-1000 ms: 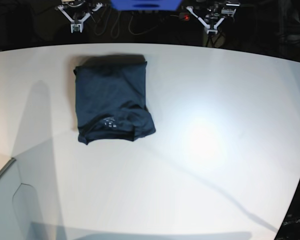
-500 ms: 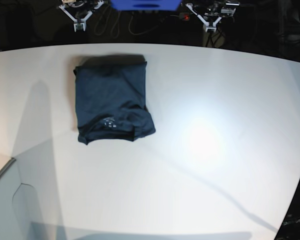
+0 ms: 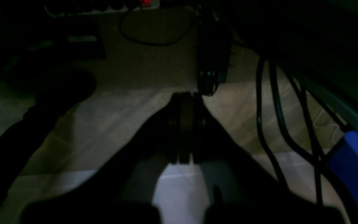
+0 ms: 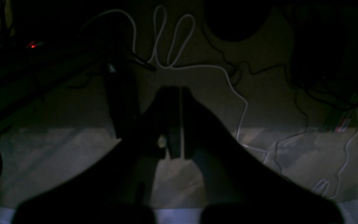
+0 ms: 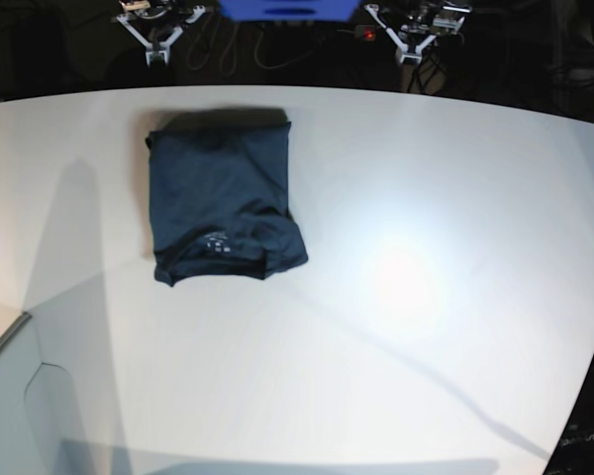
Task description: Layout the t-shirt on the table in an organized manner, then fold the t-shirt properly
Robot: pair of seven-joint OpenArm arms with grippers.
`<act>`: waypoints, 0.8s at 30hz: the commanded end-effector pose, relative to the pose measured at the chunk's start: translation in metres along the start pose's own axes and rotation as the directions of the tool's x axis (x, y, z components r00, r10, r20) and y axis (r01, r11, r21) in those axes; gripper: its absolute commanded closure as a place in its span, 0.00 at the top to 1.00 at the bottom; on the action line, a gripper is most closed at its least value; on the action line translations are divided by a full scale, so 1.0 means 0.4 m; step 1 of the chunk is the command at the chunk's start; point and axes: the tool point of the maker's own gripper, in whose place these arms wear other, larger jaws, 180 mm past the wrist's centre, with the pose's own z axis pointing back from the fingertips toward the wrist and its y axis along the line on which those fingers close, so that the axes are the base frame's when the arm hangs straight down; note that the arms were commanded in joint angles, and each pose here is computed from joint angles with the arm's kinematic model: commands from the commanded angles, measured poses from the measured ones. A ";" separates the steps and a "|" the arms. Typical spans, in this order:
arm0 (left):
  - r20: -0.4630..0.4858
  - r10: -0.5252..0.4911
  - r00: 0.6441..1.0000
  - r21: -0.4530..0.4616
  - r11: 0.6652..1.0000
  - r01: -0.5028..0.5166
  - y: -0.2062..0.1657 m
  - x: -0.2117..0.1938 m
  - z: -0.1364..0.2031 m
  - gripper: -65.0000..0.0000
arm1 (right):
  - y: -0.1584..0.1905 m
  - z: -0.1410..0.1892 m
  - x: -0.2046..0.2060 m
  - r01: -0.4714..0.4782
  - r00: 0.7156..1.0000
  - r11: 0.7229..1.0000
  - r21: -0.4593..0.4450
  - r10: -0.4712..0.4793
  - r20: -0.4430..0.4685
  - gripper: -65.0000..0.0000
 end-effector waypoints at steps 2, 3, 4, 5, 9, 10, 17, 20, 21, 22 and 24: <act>0.003 -0.008 1.000 0.003 1.000 0.008 0.007 0.005 0.002 0.00 | -0.013 0.001 0.002 -0.006 1.000 1.000 -0.017 0.006 0.011 0.00; 0.004 -0.010 1.000 0.003 1.000 0.010 0.007 0.006 0.002 0.00 | -0.013 0.001 0.002 -0.006 1.000 1.000 -0.017 0.006 0.011 0.00; 0.004 -0.010 1.000 0.003 1.000 0.010 0.007 0.006 0.002 0.00 | -0.013 0.001 0.002 -0.006 1.000 1.000 -0.017 0.006 0.011 0.00; 0.004 -0.010 1.000 0.003 1.000 0.010 0.007 0.006 0.002 0.00 | -0.013 0.001 0.002 -0.006 1.000 1.000 -0.017 0.006 0.011 0.00; 0.009 -0.012 1.000 0.000 1.000 0.012 0.006 0.013 0.002 0.00 | -0.013 0.001 0.002 -0.006 1.000 1.000 -0.017 0.006 0.011 0.00; 0.017 -0.015 1.000 0.001 1.000 0.015 0.006 0.028 0.002 0.00 | -0.013 0.001 0.002 -0.006 1.000 1.000 -0.017 0.006 0.011 0.00; 0.016 -0.016 1.000 0.001 1.000 0.016 0.006 0.033 0.003 0.00 | -0.013 0.001 0.001 -0.006 1.000 1.000 -0.017 0.006 0.008 0.00; 0.016 -0.016 1.000 0.001 1.000 0.016 0.006 0.033 0.003 0.00 | -0.013 0.001 0.001 -0.006 1.000 1.000 -0.017 0.006 0.008 0.00; 0.016 -0.016 1.000 0.001 1.000 0.016 0.006 0.033 0.003 0.00 | -0.013 0.001 0.001 -0.006 1.000 1.000 -0.017 0.006 0.008 0.00; 0.016 -0.016 1.000 0.001 1.000 0.016 0.006 0.033 0.003 0.00 | -0.013 0.001 0.001 -0.006 1.000 1.000 -0.017 0.006 0.008 0.00; 0.016 -0.016 1.000 0.001 1.000 0.016 0.006 0.033 0.003 0.00 | -0.013 0.001 0.001 -0.006 1.000 1.000 -0.017 0.006 0.008 0.00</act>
